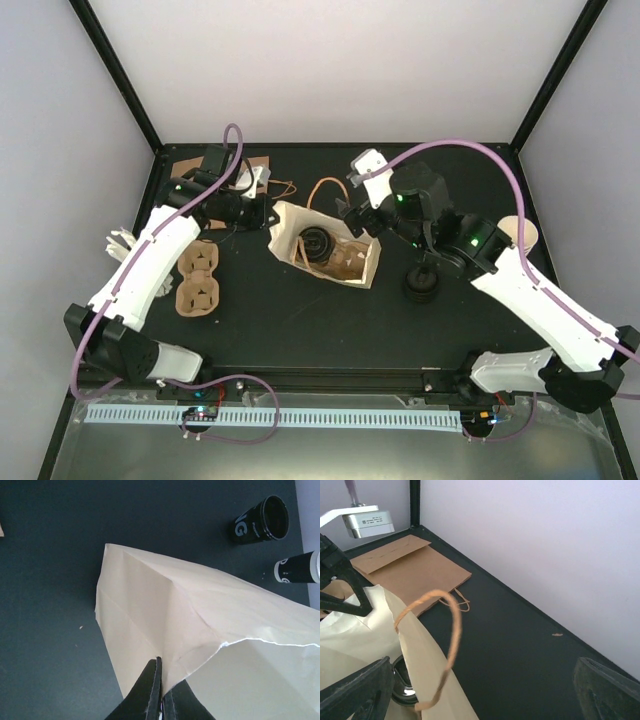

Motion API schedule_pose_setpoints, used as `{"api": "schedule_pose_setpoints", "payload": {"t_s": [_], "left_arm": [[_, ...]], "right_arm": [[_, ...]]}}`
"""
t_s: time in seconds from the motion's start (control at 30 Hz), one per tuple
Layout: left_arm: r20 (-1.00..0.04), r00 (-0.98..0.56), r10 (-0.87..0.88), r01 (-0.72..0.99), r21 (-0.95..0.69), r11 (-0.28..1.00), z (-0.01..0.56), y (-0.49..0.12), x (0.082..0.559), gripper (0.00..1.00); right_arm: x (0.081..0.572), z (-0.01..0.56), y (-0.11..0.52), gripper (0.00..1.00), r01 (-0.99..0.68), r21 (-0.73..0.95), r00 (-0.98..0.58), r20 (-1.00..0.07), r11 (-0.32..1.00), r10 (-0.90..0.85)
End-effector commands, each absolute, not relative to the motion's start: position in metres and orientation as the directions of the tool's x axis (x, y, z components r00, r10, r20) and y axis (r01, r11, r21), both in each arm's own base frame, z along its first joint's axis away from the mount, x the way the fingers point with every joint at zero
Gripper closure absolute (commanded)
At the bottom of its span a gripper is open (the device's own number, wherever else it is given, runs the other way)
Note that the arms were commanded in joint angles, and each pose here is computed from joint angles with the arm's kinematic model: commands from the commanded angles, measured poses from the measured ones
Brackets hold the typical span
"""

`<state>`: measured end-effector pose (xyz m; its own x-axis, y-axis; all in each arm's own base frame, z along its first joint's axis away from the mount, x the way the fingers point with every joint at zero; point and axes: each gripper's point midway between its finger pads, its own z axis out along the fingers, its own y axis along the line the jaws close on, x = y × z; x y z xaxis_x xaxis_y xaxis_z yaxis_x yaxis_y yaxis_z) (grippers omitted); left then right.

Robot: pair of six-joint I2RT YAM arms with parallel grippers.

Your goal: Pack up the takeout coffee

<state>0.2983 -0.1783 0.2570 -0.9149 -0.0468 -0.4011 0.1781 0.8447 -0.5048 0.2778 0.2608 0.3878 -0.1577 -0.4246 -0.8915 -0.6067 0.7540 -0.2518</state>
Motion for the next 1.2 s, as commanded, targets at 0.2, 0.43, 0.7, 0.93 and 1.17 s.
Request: {"api": "schedule_pose_setpoints", "payload": {"t_s": [0.2, 0.43, 0.7, 0.93, 1.17], "left_arm": [[-0.398, -0.914, -0.074, 0.177, -0.556, 0.812, 0.269, -0.187, 0.309, 0.98], [-0.392, -0.917, -0.078, 0.172, -0.562, 0.809, 0.268, -0.189, 0.311, 0.98], [-0.385, -0.919, -0.084, 0.165, -0.57, 0.805, 0.265, -0.19, 0.312, 0.98], [-0.386, -0.918, -0.088, 0.167, -0.578, 0.799, 0.267, -0.192, 0.312, 0.97], [-0.385, -0.918, -0.093, 0.164, -0.583, 0.796, 0.266, -0.192, 0.312, 0.97]], "right_arm": [[0.259, 0.392, 0.212, 0.0, -0.485, -0.058, -0.336, -0.909, 0.872, -0.248], [0.248, 0.366, 0.191, 0.0, -0.394, 0.003, -0.506, -0.836, 0.919, -0.213], [0.215, 0.316, 0.211, 0.14, -0.42, 0.218, -0.7, -0.696, 0.881, -0.162], [0.214, 0.297, 0.214, 0.29, -0.365, 0.242, -0.757, -0.639, 0.899, -0.135], [0.213, 0.287, 0.218, 0.48, -0.348, 0.269, -0.777, -0.618, 0.898, -0.117]]}}
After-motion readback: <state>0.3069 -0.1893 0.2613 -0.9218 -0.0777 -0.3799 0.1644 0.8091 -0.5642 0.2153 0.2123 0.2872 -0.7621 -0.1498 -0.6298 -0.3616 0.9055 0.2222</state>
